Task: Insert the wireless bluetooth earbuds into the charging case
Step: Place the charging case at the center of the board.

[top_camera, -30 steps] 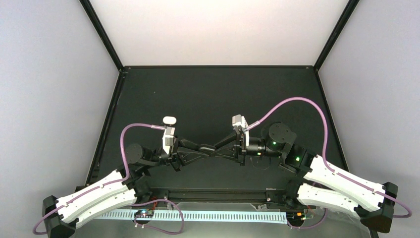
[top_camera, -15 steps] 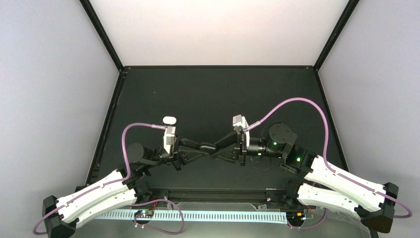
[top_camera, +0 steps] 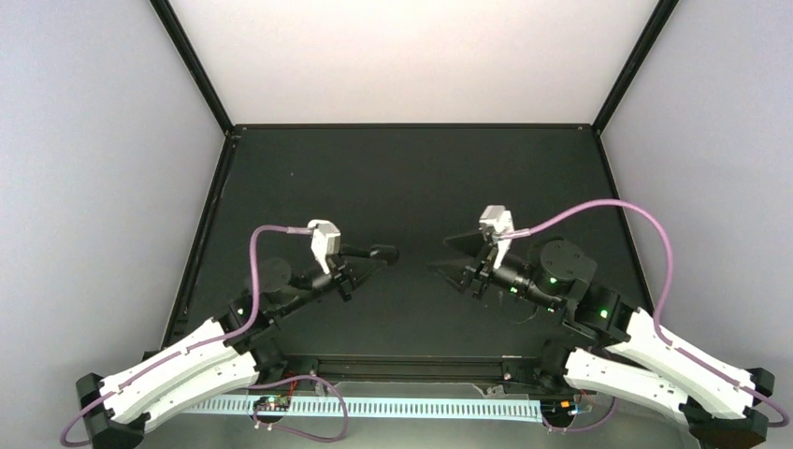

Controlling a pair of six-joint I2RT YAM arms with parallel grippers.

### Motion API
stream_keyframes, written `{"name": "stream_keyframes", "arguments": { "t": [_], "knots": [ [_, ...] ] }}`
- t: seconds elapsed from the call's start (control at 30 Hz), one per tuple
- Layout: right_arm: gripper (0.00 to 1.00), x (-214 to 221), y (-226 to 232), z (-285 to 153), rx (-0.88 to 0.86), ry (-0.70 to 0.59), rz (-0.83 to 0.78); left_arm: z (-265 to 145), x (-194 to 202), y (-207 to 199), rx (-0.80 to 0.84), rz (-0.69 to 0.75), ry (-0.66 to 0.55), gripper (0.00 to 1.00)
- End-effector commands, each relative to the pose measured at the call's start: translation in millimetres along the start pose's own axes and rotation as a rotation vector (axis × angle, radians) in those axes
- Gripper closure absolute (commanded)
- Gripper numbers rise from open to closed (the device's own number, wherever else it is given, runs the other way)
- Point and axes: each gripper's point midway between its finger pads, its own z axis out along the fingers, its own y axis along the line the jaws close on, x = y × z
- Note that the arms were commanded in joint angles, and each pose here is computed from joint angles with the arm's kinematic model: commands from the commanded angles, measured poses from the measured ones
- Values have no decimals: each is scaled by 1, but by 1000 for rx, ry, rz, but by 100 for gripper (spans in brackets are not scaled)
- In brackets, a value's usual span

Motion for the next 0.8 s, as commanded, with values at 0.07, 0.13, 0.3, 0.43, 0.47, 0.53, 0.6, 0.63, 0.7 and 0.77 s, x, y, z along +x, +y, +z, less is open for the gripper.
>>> {"name": "stream_keyframes", "arguments": {
  "t": [0.07,0.13,0.3,0.43,0.47,0.53,0.6,0.63,0.7,0.77],
  "knots": [
    [33,-3,-77,-38,466,-33,-68,2,11,86,-426,54,188,98],
    [33,9,-82,-37,480,-13,-55,2,22,112,-478,-20,251,98],
    [33,39,-89,-28,473,21,-16,-9,50,172,-548,-270,307,99],
    [33,49,-89,-22,449,27,-7,-22,59,203,-608,-385,289,98],
    [33,51,-89,-21,446,31,-8,-26,60,211,-634,-405,279,98],
    [33,54,-90,-19,444,39,-13,-37,70,230,-695,-457,269,99],
    [33,54,-89,-17,440,44,-25,-48,82,249,-733,-548,260,98],
    [33,54,-89,-17,439,48,-32,-50,86,253,-730,-596,259,99],
    [33,54,-90,-18,443,50,-42,-48,92,260,-723,-663,262,98],
    [33,55,-90,-19,445,47,-48,-54,94,272,-790,-662,255,99]
  ]
}}
